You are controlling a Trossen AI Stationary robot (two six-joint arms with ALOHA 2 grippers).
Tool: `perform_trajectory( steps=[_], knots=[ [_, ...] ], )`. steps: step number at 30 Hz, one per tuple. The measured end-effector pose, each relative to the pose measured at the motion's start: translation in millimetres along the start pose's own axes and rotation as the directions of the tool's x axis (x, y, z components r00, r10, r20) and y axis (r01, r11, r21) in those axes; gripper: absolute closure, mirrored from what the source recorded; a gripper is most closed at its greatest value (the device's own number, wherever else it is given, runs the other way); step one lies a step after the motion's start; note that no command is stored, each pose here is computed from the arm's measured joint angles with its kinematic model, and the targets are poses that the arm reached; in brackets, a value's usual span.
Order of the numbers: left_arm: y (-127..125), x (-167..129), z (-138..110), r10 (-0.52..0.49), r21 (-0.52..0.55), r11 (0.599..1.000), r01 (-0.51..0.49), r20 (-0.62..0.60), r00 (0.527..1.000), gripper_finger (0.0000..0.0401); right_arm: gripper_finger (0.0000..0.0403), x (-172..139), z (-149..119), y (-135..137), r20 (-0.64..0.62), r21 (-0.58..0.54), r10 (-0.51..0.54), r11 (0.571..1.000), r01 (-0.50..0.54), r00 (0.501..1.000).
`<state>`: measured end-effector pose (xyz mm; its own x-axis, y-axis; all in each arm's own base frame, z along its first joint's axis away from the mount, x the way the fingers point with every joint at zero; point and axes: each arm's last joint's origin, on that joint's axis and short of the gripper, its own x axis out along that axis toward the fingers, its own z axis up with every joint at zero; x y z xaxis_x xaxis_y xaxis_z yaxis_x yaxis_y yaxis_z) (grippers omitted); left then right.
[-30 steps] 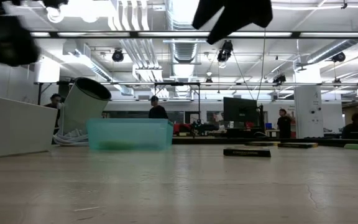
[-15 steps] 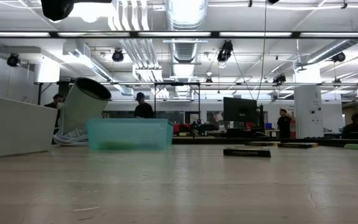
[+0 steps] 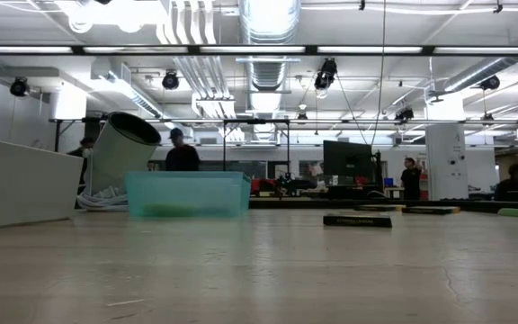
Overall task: Pick & Place School Supplies
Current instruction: Put the green eraser into the black bin
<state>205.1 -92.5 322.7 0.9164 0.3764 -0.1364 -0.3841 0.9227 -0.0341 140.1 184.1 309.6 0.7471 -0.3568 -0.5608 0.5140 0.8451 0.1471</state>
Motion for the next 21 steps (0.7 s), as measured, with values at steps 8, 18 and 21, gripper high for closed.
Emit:
perform_trajectory(
  steps=[8, 18, 21],
  knots=[
    [-20.9, 19.6, 0.8, -0.091, 0.083, 0.993, 0.084, 0.088, 0.992, 0.0185, 0.0177, 22.7, -46.5, -18.0, -0.198, 0.063, -0.124, 0.988, 0.138, 0.972],
    [-21.3, 40.0, -8.0, -0.074, 0.081, 0.994, 0.068, 0.069, 0.995, 0.0185, 0.0177, 40.9, -74.3, -31.3, -0.219, -0.021, -0.188, 0.982, 0.188, 0.957],
    [-19.3, 44.0, -8.4, -0.083, 0.062, 0.995, 0.079, 0.065, 0.994, 0.0185, 0.0177, 45.1, -81.9, -34.0, -0.249, -0.059, -0.19, 0.982, 0.181, 0.95]
  ],
)
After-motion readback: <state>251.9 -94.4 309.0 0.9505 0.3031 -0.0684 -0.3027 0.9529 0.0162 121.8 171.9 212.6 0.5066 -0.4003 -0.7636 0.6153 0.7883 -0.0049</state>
